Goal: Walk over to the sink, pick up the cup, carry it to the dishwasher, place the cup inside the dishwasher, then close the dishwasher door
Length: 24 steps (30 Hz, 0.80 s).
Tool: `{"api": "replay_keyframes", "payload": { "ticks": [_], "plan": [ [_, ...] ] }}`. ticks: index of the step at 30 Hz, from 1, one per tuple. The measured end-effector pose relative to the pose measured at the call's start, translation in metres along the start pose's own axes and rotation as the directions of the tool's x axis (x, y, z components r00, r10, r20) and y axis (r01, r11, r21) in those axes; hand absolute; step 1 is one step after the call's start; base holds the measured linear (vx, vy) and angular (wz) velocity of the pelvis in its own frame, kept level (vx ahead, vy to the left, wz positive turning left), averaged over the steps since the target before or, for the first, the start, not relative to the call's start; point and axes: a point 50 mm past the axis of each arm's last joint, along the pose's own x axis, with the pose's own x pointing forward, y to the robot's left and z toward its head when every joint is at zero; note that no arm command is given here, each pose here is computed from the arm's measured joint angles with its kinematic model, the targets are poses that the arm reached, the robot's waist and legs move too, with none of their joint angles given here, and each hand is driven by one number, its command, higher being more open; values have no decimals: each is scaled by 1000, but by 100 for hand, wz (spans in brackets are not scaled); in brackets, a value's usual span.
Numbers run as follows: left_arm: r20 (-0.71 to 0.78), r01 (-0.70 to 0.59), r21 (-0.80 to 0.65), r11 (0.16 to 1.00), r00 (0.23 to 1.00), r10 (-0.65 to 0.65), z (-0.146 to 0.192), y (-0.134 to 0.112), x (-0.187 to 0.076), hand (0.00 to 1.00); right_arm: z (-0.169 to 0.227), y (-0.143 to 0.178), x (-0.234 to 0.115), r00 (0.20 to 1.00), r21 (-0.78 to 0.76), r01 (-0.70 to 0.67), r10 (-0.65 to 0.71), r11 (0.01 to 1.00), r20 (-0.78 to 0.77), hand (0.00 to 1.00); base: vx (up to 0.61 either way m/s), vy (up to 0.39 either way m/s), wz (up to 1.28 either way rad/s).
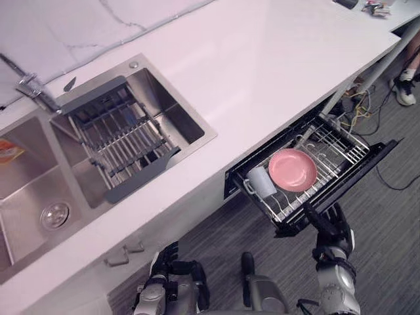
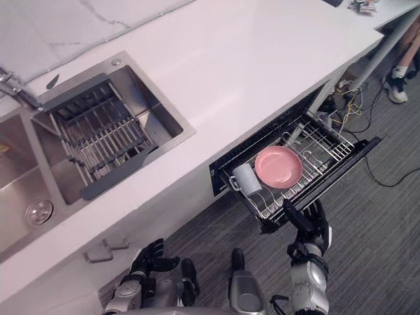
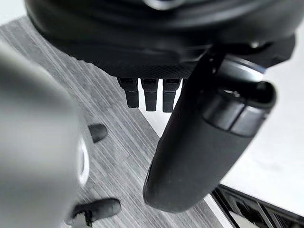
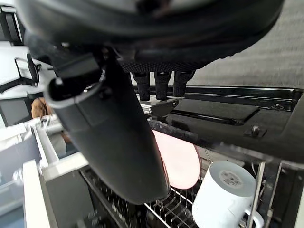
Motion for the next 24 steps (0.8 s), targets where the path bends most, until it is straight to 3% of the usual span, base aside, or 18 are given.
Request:
{"api": "replay_keyframes", "payload": {
  "ticks": [8,17,20,24],
  "plan": [
    [-6,-26,17,1000,1000,26,-2,11,0,90,14,32,19,996,-9,-79,79,997,37,90,-26,-5,33],
    [54,-29,22,999,998,28,10,14,2,90,62,104,60,962,-107,-238,249,966,111,90,26,6,15],
    [63,-42,33,999,997,40,13,20,3,90,82,125,71,954,-117,-251,266,961,138,90,-32,-5,17],
    [59,-54,40,998,997,51,12,25,3,90,93,129,75,957,-147,-226,248,963,154,90,0,0,0]
  ]
}}
